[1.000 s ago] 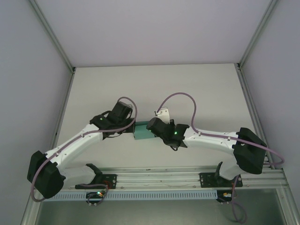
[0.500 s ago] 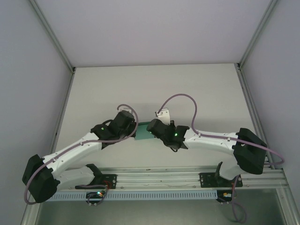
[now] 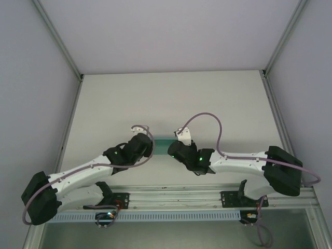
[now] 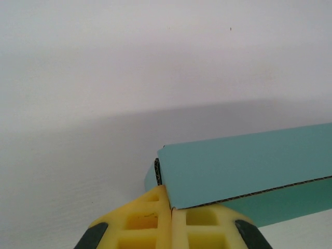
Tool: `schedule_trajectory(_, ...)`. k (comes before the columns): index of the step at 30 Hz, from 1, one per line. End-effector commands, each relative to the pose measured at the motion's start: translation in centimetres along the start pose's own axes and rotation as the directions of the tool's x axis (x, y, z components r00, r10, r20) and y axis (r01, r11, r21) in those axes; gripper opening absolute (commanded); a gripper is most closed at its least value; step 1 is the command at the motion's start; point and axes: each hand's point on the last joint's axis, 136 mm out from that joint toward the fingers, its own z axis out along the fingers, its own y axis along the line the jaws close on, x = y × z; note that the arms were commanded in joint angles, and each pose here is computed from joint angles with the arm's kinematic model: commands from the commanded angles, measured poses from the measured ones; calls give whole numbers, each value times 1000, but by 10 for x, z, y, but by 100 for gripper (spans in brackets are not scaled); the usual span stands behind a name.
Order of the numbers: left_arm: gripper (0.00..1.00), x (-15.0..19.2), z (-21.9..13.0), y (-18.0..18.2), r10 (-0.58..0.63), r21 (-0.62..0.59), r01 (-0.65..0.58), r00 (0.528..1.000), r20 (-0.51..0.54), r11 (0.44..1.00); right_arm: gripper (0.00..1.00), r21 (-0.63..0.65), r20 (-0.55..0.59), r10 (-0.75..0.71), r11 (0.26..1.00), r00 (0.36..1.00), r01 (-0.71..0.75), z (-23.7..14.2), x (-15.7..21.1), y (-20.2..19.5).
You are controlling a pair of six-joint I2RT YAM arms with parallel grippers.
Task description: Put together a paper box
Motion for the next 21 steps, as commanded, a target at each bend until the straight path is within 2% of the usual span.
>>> schedule_trajectory(1,0,75,2,23,71,-32,-82,962,-263,996,32,-104,0,-26,994,1000,25,-12,-6,17)
schedule_trajectory(4,0,71,3,21,82,-33,-93,963,-255,995,47,-145,42,-15,989,999,21,-23,-25,20)
schedule_trajectory(9,0,68,5,19,104,-36,-117,961,-257,993,57,-185,61,38,982,997,-26,-28,-43,14)
schedule_trajectory(14,0,63,5,18,114,-37,-126,963,-244,991,57,-162,27,106,982,994,-100,-12,-49,-3)
schedule_trajectory(18,0,58,4,14,130,-21,-138,965,-229,990,51,-117,-49,123,985,991,-128,2,-26,-12)
schedule_trajectory(19,2,57,3,12,137,-14,-144,965,-226,990,50,-108,-70,129,985,989,-136,5,-18,-14)
schedule_trajectory(21,13,53,1,8,154,3,-157,963,-219,988,49,-97,-107,130,985,986,-140,10,-5,-16)
